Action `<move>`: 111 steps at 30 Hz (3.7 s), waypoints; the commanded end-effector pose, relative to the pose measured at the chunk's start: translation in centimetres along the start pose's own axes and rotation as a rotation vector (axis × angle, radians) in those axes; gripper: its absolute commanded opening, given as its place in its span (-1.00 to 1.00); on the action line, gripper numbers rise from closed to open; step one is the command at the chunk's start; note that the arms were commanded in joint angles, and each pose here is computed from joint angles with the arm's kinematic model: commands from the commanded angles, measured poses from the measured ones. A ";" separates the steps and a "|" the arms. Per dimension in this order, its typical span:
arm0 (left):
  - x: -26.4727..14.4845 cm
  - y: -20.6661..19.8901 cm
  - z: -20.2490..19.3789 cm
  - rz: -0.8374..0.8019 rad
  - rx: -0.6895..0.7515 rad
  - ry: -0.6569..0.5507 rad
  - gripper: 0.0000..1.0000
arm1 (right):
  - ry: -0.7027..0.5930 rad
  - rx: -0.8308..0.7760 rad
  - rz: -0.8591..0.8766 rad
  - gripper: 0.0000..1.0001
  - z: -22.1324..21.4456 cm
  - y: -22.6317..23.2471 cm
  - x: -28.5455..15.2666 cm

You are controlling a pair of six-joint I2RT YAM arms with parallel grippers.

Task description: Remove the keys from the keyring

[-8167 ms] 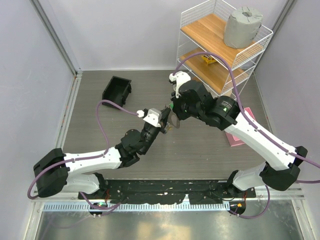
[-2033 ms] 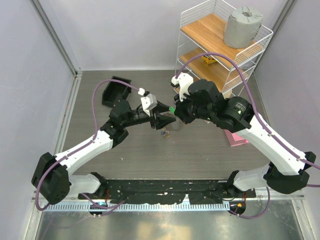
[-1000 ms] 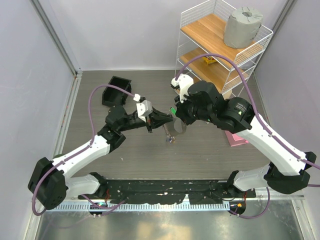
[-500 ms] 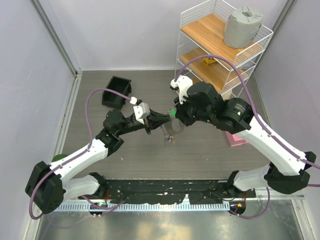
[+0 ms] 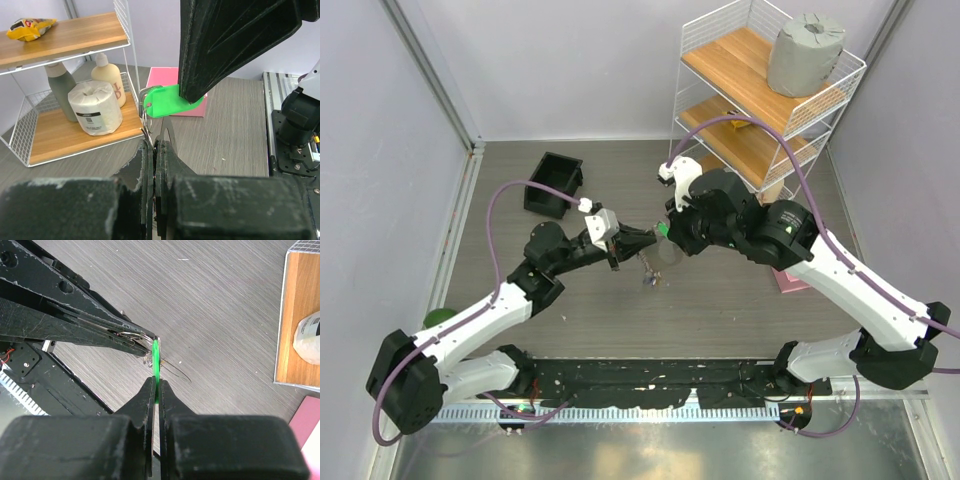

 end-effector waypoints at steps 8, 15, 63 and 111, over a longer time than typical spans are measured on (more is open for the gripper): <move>-0.6 -0.4 3.1 0.047 0.149 -0.092 -1.00 | 0.066 0.019 0.033 -0.54 -1.3 0.3 0.3; -0.4 -0.6 3.0 0.025 0.153 -0.072 -1.00 | -0.035 -0.044 -0.021 -0.19 -0.8 -0.7 -1.6; -2.0 -5.6 4.8 -0.320 -0.101 0.110 -1.00 | -0.483 -0.728 0.444 -0.51 0.6 2.2 -1.3; -2.2 -5.9 5.5 -0.332 -0.072 0.097 -1.00 | -0.353 -0.800 0.447 -0.65 -0.2 3.2 0.0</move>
Point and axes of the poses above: each gripper's point midway between its finger pads, its own x axis out along the fingers, its own y axis along the line the jaws close on, z = x × y, the point moved 9 cm from there along -x, back along the fingers, and after that the axes turned 10 degrees about -x, right-handed, at the moved point
